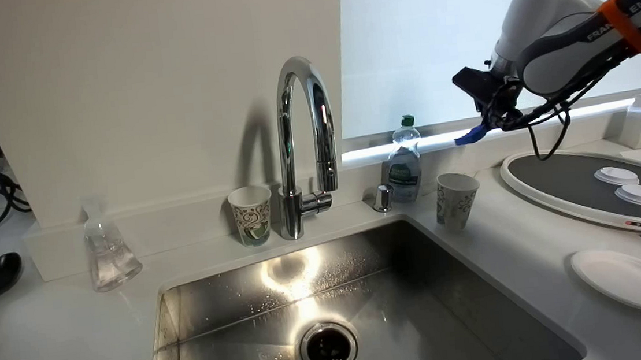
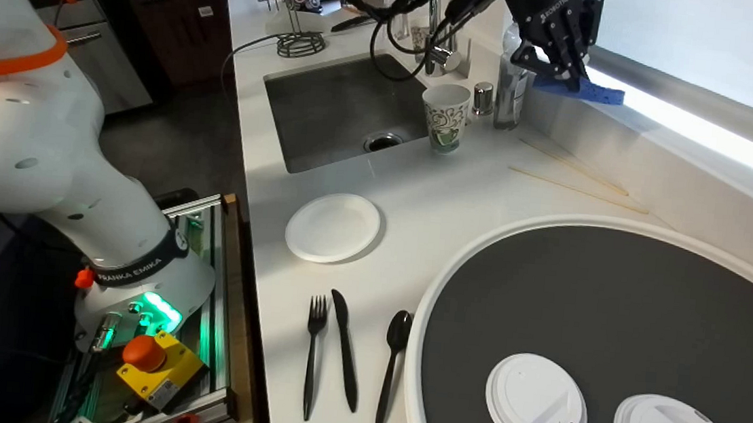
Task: Make the stand up straight, and then put the blue object in the cup
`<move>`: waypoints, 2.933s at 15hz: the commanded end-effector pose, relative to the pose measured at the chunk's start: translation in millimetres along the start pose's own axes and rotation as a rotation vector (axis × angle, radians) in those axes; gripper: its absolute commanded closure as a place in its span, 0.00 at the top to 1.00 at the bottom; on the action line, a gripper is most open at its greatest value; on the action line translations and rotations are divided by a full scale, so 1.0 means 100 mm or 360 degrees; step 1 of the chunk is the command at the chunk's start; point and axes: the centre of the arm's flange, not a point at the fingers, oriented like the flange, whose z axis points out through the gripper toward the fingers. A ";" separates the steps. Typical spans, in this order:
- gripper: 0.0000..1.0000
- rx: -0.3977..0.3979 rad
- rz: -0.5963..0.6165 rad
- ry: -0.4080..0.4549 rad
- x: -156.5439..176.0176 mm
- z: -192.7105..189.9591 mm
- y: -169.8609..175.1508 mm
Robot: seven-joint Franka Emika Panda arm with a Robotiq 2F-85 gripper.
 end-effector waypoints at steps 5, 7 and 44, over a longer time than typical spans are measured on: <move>0.02 0.0158 -0.0338 -0.0077 -0.24 -0.69 0.35; 0.02 0.0196 -0.0420 -0.0070 -0.33 -0.78 0.45; 0.02 0.0423 -0.1040 0.0077 -1.37 -0.92 1.25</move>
